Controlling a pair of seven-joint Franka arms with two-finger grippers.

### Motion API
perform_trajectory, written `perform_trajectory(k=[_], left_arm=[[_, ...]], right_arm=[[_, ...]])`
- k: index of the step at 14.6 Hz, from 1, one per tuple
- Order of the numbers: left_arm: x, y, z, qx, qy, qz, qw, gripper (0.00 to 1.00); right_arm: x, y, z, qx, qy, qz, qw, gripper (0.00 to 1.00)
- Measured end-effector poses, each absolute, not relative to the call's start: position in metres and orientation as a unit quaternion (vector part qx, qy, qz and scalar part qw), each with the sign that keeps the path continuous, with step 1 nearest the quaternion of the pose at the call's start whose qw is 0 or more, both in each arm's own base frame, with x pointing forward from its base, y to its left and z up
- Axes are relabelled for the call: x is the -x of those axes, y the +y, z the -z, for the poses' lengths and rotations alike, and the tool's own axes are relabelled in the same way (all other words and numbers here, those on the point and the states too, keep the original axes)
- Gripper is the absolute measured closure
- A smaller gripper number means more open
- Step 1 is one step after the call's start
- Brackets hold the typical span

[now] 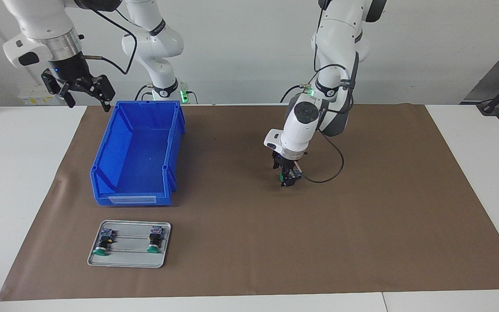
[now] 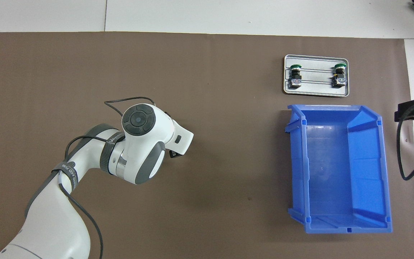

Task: Place and press button with both arms
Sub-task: 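Move the left gripper over the green button on the table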

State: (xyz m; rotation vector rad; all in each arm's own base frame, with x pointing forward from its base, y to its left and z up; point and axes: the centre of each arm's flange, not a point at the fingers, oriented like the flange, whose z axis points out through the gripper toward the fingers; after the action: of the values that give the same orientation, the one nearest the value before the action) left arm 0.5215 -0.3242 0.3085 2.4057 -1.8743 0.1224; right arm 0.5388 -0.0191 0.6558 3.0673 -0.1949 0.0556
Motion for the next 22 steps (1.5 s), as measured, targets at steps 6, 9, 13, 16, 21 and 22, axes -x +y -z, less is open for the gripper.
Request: perform_trajectory(k=[6,9,13,16,21,22], left_arm=[[-0.519,-0.318,-0.3,-0.79,-0.61,-0.031,0.045,0.3],[-0.517,-0.315,-0.296,-0.793,-0.607,-0.025,0.045,0.46],[-0.523,-0.307,-0.297,-0.797,-0.602,-0.031,0.04,0.61],[-0.534,-0.31,-0.313,-0.797,-0.6,-0.052,0.036,0.61],[-0.559,-0.284,-0.34,-0.812,-0.577,-0.085,0.028,0.61],[-0.563,-0.277,-0.343,-0.814,-0.573,-0.091,0.026,0.61]], right_arm=[[-0.54,-0.017,-0.643,-0.998,-0.063,-0.011,0.018,0.0],[-0.54,-0.016,-0.643,-0.998,-0.062,-0.011,0.018,0.0],[-0.54,-0.015,-0.643,-0.998,-0.061,-0.011,0.019,0.0],[-0.54,-0.013,-0.643,-0.998,-0.06,-0.011,0.019,0.0],[-0.54,-0.013,-0.643,-0.998,-0.059,-0.011,0.019,0.0],[-0.54,-0.013,-0.643,-0.998,-0.059,-0.011,0.019,0.0]])
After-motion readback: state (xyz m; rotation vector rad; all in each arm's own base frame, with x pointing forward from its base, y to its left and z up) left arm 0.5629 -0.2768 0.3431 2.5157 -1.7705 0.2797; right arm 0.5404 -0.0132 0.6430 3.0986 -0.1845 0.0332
